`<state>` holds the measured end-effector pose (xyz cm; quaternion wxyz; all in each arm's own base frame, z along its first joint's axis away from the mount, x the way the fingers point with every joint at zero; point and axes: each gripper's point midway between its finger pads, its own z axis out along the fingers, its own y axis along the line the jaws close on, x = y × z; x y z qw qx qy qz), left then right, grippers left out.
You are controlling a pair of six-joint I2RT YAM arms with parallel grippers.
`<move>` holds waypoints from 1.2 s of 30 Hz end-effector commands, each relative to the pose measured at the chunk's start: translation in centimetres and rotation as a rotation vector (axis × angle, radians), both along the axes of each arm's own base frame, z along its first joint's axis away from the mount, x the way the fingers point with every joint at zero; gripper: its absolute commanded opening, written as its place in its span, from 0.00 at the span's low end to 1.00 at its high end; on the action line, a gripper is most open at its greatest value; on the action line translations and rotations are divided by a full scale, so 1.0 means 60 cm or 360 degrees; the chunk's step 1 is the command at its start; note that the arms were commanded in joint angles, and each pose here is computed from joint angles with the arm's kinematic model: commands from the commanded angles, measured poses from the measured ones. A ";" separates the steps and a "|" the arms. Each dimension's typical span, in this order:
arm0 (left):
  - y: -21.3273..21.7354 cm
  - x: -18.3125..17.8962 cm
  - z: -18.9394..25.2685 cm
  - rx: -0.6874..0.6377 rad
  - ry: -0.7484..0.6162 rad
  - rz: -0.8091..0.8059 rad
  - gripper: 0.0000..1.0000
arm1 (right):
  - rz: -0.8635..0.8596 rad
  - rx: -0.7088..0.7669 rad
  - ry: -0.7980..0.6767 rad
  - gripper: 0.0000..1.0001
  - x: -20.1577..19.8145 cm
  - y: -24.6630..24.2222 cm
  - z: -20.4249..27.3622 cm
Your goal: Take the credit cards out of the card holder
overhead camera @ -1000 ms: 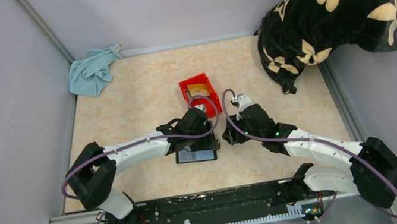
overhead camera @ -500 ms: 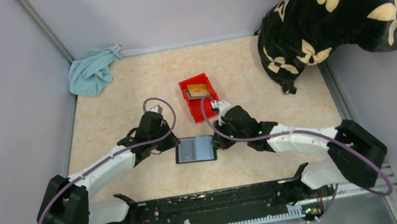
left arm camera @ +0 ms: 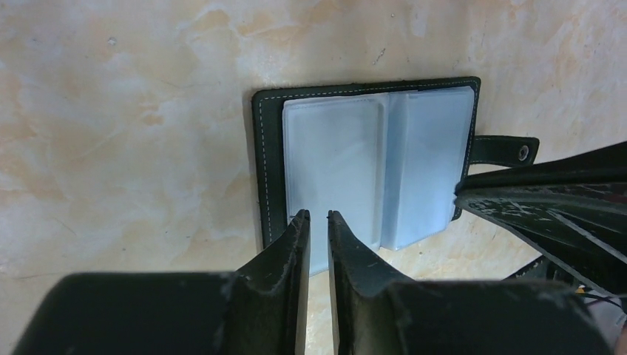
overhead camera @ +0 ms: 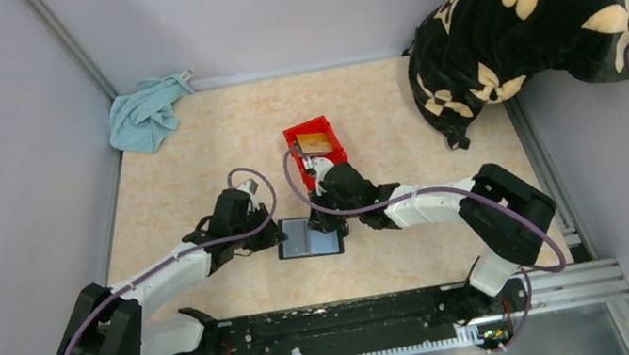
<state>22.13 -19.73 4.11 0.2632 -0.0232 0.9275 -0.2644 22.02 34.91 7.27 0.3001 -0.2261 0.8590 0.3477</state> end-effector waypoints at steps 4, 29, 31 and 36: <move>-0.017 0.006 -0.006 -0.0066 -0.0028 -0.0074 0.20 | 0.0011 0.0051 0.0004 0.00 0.004 0.020 -0.010; 0.009 0.006 -0.029 0.0079 -0.0001 -0.0030 0.25 | -0.0027 -0.0037 0.0108 0.00 -0.011 -0.010 -0.075; 0.008 0.004 -0.032 0.0077 0.0006 -0.0036 0.25 | -0.0027 -0.0038 0.0109 0.00 -0.012 -0.010 -0.077; 0.010 0.001 -0.036 0.0081 0.0013 -0.0035 0.26 | -0.0022 -0.0044 0.0120 0.00 -0.013 -0.010 -0.082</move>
